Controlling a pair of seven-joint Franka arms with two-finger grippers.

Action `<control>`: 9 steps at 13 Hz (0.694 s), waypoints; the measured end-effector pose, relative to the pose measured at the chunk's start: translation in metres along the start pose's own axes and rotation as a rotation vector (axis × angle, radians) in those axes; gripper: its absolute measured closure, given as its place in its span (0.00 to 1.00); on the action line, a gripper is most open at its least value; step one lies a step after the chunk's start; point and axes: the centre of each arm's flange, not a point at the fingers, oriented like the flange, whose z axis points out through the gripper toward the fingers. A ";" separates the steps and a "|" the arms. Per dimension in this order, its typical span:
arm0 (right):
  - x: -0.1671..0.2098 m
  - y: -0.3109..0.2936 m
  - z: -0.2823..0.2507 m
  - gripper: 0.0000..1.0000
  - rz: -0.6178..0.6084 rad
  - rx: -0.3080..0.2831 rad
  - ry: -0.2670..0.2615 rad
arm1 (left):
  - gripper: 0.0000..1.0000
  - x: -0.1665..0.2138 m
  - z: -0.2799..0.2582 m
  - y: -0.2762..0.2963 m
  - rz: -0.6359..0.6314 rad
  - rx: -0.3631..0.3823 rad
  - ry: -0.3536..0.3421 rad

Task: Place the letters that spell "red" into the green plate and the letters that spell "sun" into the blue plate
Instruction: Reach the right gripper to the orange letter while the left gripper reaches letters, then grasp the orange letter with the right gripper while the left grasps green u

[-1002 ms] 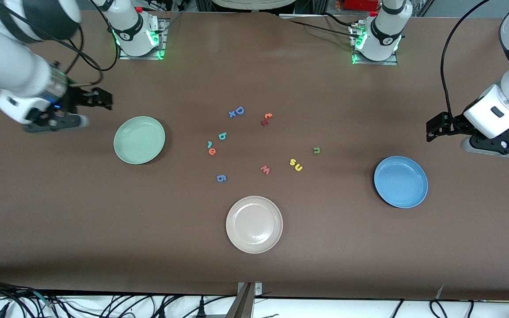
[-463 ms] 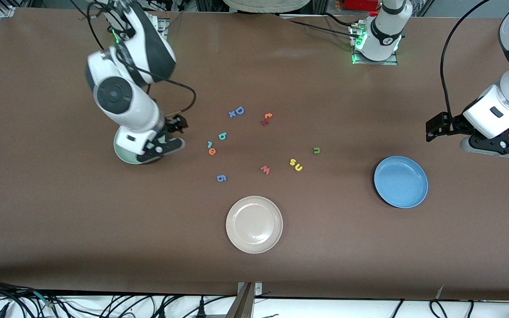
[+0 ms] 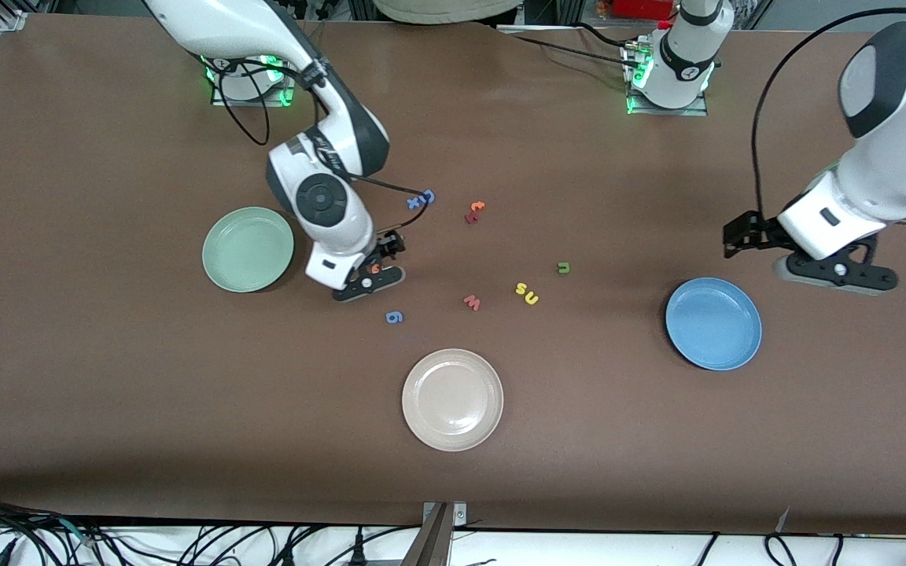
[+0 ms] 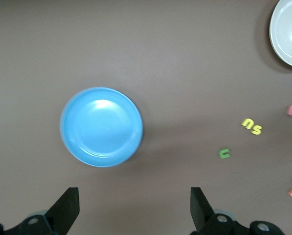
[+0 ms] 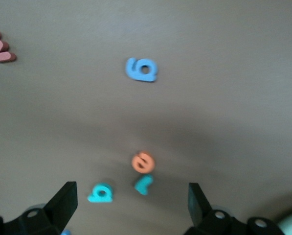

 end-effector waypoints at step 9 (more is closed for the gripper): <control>-0.010 0.019 0.063 0.22 -0.026 -0.067 -0.037 | 0.00 -0.012 0.116 0.081 -0.199 -0.014 -0.059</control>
